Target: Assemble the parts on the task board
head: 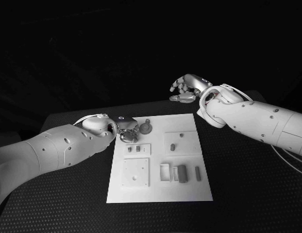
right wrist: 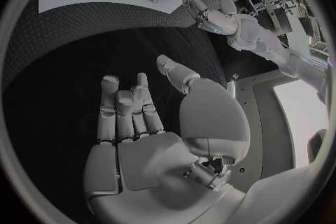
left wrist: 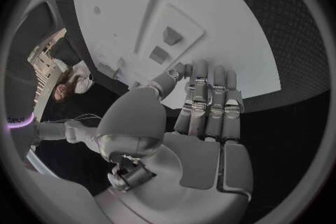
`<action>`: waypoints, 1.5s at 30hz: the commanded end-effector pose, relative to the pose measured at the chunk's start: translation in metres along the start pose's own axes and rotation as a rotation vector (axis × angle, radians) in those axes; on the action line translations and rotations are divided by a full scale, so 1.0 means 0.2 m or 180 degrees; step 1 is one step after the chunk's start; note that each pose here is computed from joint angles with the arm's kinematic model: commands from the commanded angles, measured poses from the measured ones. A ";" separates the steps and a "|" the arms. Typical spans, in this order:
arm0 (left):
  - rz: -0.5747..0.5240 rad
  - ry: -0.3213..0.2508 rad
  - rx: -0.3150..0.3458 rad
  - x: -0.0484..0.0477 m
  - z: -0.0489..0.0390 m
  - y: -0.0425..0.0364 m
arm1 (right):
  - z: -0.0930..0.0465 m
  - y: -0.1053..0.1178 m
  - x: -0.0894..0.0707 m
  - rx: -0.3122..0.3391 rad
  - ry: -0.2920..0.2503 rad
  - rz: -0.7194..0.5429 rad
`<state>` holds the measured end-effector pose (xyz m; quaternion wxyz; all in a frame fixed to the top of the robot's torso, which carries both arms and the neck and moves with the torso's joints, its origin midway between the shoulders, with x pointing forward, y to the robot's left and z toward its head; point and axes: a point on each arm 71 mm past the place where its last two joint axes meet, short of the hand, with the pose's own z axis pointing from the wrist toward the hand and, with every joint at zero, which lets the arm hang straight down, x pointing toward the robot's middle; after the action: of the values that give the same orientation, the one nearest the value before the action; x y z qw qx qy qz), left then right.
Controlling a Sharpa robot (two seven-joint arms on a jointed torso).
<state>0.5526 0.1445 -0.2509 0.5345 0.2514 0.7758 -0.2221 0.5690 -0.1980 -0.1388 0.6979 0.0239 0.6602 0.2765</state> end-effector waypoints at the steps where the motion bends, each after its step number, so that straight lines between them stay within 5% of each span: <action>1: 0.0051 0.0085 -0.0055 0.023 -0.003 0.010 | 0.00 0.00 0.00 -0.0016 0.0037 -0.0002; 18: -0.0088 -0.0143 -0.0070 -0.002 -0.005 0.017 | 0.00 0.00 0.00 -0.0012 0.0031 -0.0004; 45: -0.0133 -0.0223 -0.0139 -0.009 -0.016 0.044 | 0.00 -0.01 0.00 0.0003 0.0026 -0.0007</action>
<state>0.5556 0.1533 -0.2509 0.5521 0.2237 0.7724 -0.2204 0.5691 -0.1998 -0.1390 0.6976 0.0248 0.6613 0.2746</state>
